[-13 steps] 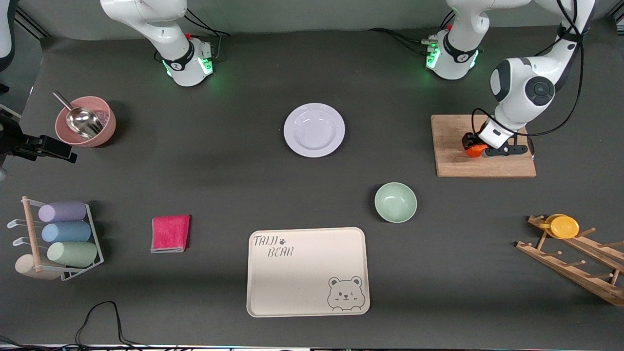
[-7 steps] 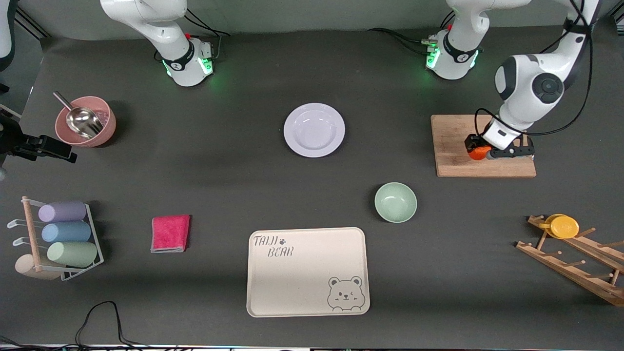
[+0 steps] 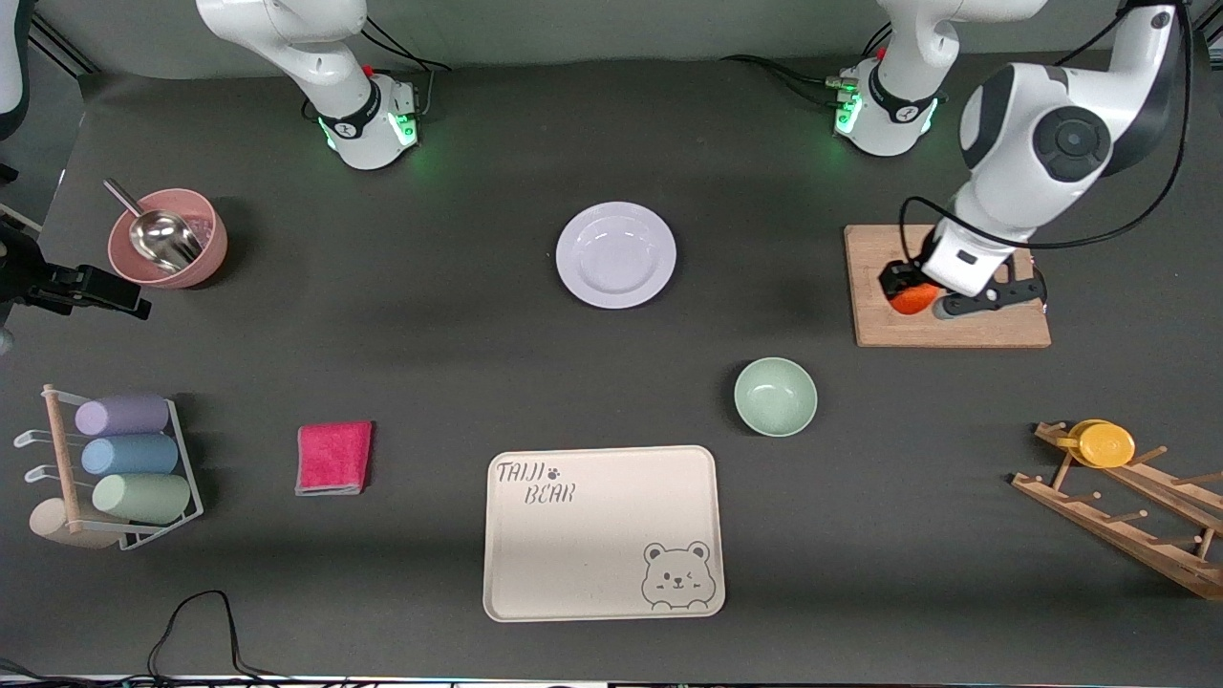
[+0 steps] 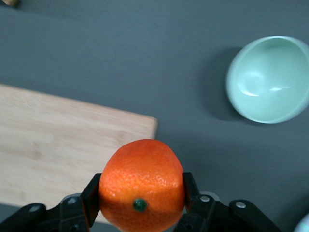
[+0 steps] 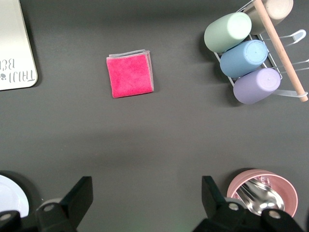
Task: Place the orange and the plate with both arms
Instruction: 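Carry the orange with the left gripper over the white plate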
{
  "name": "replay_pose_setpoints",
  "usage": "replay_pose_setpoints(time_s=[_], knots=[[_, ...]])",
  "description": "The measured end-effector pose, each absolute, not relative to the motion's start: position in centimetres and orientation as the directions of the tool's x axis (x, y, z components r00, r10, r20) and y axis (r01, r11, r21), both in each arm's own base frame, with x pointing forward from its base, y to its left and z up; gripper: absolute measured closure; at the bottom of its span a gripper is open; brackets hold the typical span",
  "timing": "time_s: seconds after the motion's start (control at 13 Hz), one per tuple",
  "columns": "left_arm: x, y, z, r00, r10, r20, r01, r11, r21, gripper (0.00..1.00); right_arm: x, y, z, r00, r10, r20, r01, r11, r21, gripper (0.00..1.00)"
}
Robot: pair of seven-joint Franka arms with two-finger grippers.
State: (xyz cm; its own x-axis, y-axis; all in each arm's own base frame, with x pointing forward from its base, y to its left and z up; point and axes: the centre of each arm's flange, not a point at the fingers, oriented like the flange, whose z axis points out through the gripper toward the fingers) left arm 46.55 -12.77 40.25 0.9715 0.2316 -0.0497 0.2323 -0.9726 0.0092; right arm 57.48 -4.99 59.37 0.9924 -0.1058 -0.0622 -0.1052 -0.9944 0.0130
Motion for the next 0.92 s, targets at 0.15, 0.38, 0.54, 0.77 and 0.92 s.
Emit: replay_pose_setpoints(time_s=[0.15,0.38,0.54,0.77,0.92], knots=[[46.5,-17.0,43.2,0.96,0.276,-0.048,0.277,-0.961,0.015,0.3,57.4,-5.0,59.2,0.992,-0.106,-0.067,-0.105,-0.994,0.013,0.0],[45.0,-24.8,45.0,0.942,0.332,-0.042,0.333,-0.943,0.022,0.3,57.3,-5.0,58.7,0.991,-0.106,-0.078,-0.105,-0.994,0.013,0.0],[43.2,-30.6,43.7,0.938,0.342,-0.058,0.343,-0.939,0.0,0.3,57.2,-5.0,58.6,0.991,-0.106,-0.08,-0.105,-0.994,0.013,0.0],[40.6,-38.4,40.6,0.937,0.34,-0.076,0.338,-0.94,-0.038,0.3,57.2,-4.9,58.6,0.991,-0.104,-0.08,-0.104,-0.995,0.01,0.0],[39.2,-42.8,38.6,0.935,0.347,-0.074,0.345,-0.938,-0.041,0.3,57.1,-4.7,58.8,0.992,-0.102,-0.077,-0.102,-0.995,0.009,0.0]])
